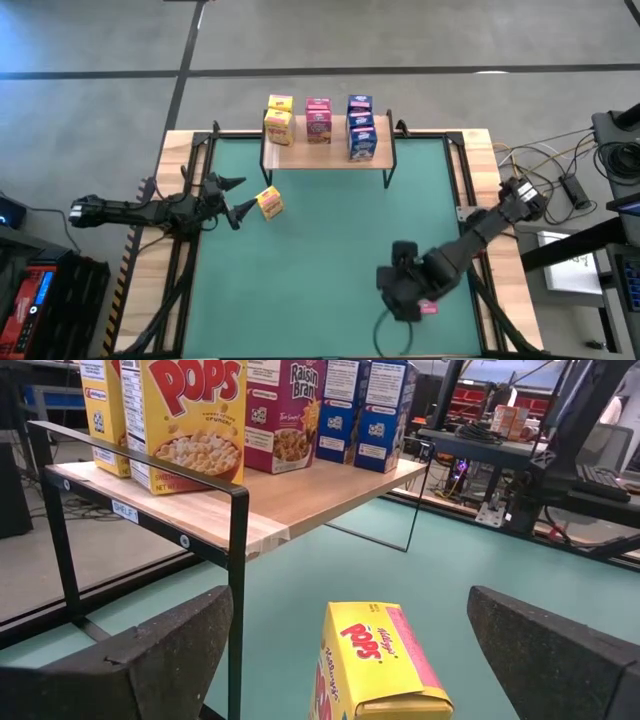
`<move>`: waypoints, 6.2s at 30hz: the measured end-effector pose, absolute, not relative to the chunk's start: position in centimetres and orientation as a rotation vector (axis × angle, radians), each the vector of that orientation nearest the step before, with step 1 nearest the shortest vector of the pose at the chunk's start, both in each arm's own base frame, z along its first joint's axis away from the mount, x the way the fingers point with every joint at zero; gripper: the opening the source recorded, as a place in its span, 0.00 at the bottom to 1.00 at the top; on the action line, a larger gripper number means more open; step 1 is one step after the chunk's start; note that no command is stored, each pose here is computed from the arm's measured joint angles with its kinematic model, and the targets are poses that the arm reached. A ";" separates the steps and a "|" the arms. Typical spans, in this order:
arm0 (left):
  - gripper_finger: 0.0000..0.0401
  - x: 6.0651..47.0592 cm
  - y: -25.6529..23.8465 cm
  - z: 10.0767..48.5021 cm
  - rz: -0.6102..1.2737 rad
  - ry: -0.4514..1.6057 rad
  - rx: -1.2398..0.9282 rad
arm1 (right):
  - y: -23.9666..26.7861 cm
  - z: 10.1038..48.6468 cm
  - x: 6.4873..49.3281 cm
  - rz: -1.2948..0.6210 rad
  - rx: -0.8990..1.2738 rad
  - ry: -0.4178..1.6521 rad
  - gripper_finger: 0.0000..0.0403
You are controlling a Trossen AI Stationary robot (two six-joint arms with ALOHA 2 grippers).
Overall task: Stack cereal on shelf
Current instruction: Put the purple cereal box on the shelf
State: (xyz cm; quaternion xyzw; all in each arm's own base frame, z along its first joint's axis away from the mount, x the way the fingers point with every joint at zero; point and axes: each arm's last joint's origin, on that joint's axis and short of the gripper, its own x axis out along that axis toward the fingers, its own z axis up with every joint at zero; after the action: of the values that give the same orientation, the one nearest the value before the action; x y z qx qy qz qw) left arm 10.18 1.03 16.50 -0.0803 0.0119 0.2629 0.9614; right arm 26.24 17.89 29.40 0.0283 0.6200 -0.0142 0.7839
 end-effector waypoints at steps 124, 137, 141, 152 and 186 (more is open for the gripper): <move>0.96 10.2 1.0 16.5 0.533 0.025 -0.162 | -1.1 35.5 33.9 0.237 -0.236 0.973 0.33; 0.96 10.2 1.0 16.5 0.533 0.025 -0.162 | -4.1 37.3 33.9 0.243 -0.359 0.884 0.33; 0.96 10.2 1.0 16.5 0.533 0.025 -0.162 | -5.5 37.6 33.9 0.230 -0.417 0.859 0.33; 0.96 10.2 1.0 16.5 0.532 0.024 -0.163 | -9.6 38.4 34.2 0.145 -0.445 0.739 0.33; 0.96 10.2 1.0 16.5 0.533 0.025 -0.162 | -15.6 37.7 37.7 0.083 -0.320 0.966 0.33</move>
State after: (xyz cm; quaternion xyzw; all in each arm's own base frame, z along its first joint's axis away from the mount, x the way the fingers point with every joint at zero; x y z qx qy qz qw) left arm 10.18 1.02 16.49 -0.0801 0.0123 0.2629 0.9614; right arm 37.65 -15.58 37.65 -0.1533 0.4623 0.0395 0.8725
